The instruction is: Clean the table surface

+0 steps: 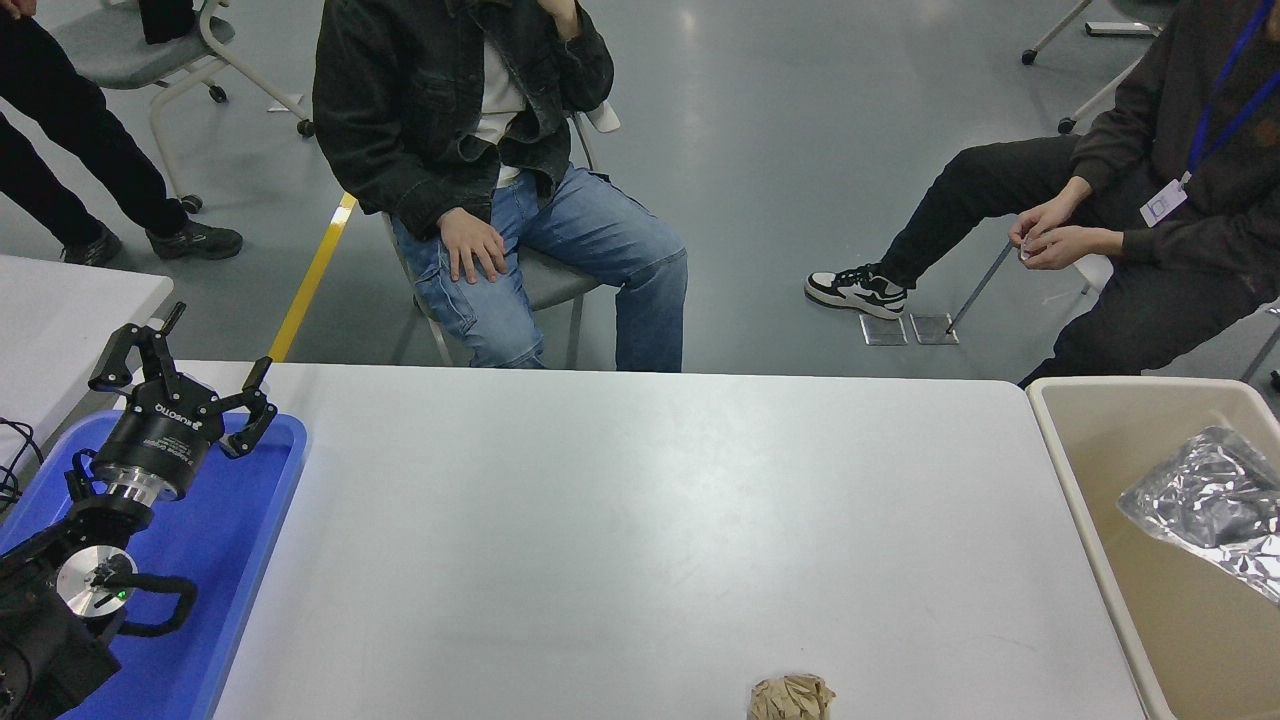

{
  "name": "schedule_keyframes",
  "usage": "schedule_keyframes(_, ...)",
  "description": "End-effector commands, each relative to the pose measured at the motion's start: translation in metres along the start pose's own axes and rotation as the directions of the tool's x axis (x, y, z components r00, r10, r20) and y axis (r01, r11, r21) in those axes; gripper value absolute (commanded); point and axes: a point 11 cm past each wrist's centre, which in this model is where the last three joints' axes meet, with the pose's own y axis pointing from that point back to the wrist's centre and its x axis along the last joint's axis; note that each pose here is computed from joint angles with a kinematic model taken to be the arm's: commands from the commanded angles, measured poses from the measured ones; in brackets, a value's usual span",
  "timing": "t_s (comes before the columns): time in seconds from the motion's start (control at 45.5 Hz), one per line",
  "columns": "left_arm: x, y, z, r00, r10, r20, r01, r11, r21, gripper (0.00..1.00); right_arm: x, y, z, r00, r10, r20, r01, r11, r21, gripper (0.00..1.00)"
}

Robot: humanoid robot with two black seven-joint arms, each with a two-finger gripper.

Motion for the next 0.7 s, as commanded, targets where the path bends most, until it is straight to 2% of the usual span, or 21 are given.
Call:
schedule_keyframes(0.0, 0.0, 0.0, 0.0, 1.0, 0.0, 0.0, 0.0, 1.0, 0.0, 1.0, -0.005, -0.002, -0.001, 1.0, 0.021, -0.011, -0.021, 1.0, 0.001, 0.0)
schedule_keyframes(0.637, 0.0, 0.0, 0.0, 1.0, 0.0, 0.0, 0.0, 1.0, 0.0, 1.0, -0.012, -0.004, -0.011, 0.999, 0.036, -0.012, -0.036, 0.999, 0.011, 0.0)
schedule_keyframes(0.681, 0.0, 0.0, 0.0, 1.0, 0.0, 0.0, 0.0, 1.0, 0.0, 1.0, -0.009, -0.003, -0.011, 0.998, 0.059, -0.011, -0.059, 0.998, 0.012, 0.32)
